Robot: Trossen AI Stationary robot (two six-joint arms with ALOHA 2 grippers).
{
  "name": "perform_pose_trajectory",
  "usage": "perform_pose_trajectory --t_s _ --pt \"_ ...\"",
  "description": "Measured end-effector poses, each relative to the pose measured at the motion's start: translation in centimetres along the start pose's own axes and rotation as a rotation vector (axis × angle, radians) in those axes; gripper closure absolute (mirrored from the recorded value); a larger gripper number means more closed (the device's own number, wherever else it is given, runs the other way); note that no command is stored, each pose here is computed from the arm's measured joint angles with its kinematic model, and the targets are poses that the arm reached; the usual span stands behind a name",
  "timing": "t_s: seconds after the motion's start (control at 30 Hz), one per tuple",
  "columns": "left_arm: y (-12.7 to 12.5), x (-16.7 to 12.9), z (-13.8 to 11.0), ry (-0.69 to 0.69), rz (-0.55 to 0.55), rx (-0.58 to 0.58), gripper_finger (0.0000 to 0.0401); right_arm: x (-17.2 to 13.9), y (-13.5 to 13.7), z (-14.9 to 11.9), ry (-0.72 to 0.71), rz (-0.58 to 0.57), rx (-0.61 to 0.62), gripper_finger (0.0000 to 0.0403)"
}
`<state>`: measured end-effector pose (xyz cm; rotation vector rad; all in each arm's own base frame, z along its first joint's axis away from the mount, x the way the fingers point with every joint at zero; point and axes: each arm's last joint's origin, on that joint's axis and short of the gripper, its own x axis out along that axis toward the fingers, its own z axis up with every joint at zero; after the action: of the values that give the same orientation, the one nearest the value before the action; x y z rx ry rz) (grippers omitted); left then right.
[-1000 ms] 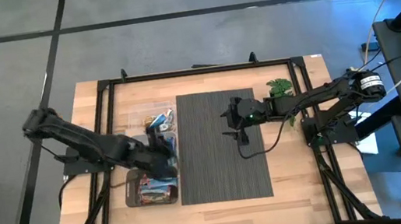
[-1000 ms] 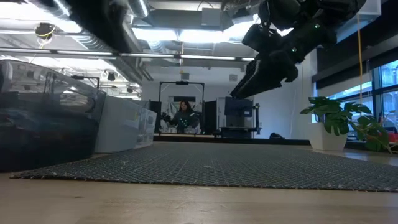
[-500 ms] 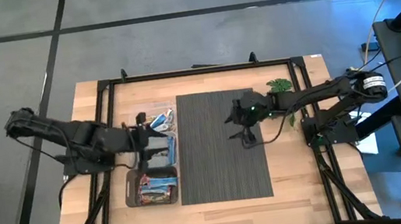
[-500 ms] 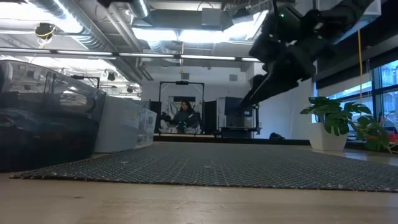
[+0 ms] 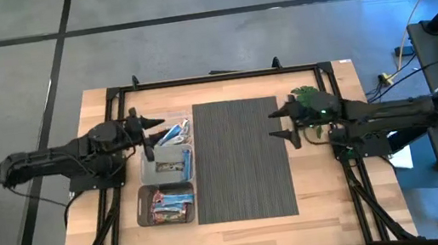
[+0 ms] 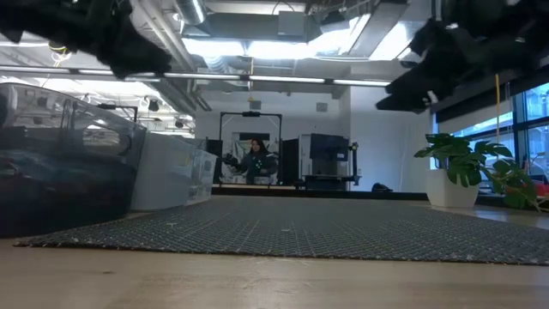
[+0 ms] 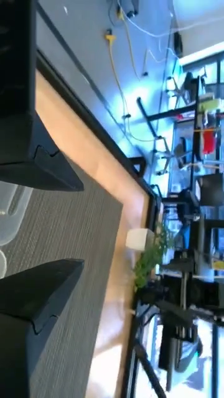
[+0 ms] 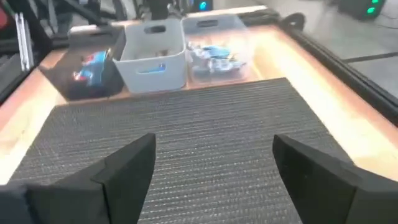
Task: Pick and place Granola Bars by type
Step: Return to Home Position
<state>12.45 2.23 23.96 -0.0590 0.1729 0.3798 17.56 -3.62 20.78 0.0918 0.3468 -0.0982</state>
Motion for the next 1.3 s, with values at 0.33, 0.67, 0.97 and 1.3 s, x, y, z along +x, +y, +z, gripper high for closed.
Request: perform_pose_trajectory --t_s 0.33,0.67,0.97,1.3 --pt "2.2 -0.4 -3.1 -0.149 0.072 -0.025 0.0221 -3.7 0.2 -2.7 -0.169 -0.053 0.057 0.0079" --pt "2.8 -0.8 -5.1 -0.198 0.095 -0.04 0.0221 -4.5 -0.4 -6.0 -0.224 -0.121 0.12 0.0079" --pt "2.8 -1.2 -6.5 -0.249 0.072 -0.07 0.0221 -5.0 -0.4 -6.9 -0.286 -0.117 0.108 0.0079" --pt "2.8 -1.4 -7.3 -0.228 0.074 -0.086 0.0221 -6.0 -0.2 -6.8 -0.351 -0.126 0.059 0.0079"
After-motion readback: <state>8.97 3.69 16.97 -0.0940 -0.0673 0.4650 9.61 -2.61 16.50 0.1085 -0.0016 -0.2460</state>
